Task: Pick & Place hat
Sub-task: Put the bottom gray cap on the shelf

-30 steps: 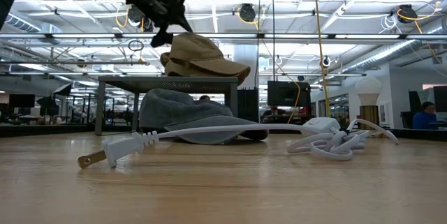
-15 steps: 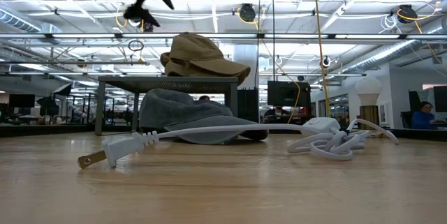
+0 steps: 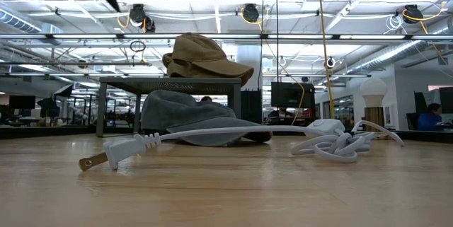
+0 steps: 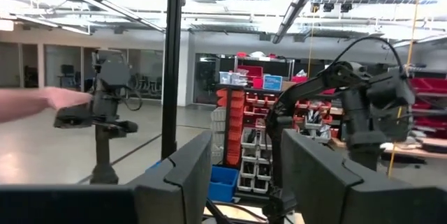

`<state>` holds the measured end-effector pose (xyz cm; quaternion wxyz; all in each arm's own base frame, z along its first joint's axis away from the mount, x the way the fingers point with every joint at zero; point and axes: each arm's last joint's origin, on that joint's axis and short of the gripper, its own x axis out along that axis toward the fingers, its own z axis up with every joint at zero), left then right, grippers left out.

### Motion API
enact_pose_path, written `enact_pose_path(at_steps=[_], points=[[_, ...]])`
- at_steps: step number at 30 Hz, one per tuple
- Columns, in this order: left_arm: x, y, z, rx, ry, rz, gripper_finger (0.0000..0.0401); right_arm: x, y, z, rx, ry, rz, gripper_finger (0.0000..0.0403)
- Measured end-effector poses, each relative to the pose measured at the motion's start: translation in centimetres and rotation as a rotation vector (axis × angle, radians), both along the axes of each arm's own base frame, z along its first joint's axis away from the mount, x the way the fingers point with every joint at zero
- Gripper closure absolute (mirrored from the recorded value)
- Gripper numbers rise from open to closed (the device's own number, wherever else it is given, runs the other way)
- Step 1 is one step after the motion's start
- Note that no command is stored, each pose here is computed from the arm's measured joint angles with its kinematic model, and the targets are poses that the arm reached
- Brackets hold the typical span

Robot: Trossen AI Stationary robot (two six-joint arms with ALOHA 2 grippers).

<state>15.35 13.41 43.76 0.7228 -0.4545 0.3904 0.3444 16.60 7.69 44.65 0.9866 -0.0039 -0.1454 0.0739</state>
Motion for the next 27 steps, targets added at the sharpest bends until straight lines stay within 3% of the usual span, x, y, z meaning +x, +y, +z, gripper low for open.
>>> enact_pose_path(at_steps=[13, 27], points=[[1.9, -3.3, 0.1, -0.116, -0.011, 0.175, 0.0082, 0.2, -0.1, -0.1, -0.035, 0.014, -0.088, 0.0238], [4.4, -10.1, 0.0, -0.329, -0.014, 0.266, 0.0082, 0.2, -0.1, -0.2, -0.08, 0.017, -0.101, 0.0238]])
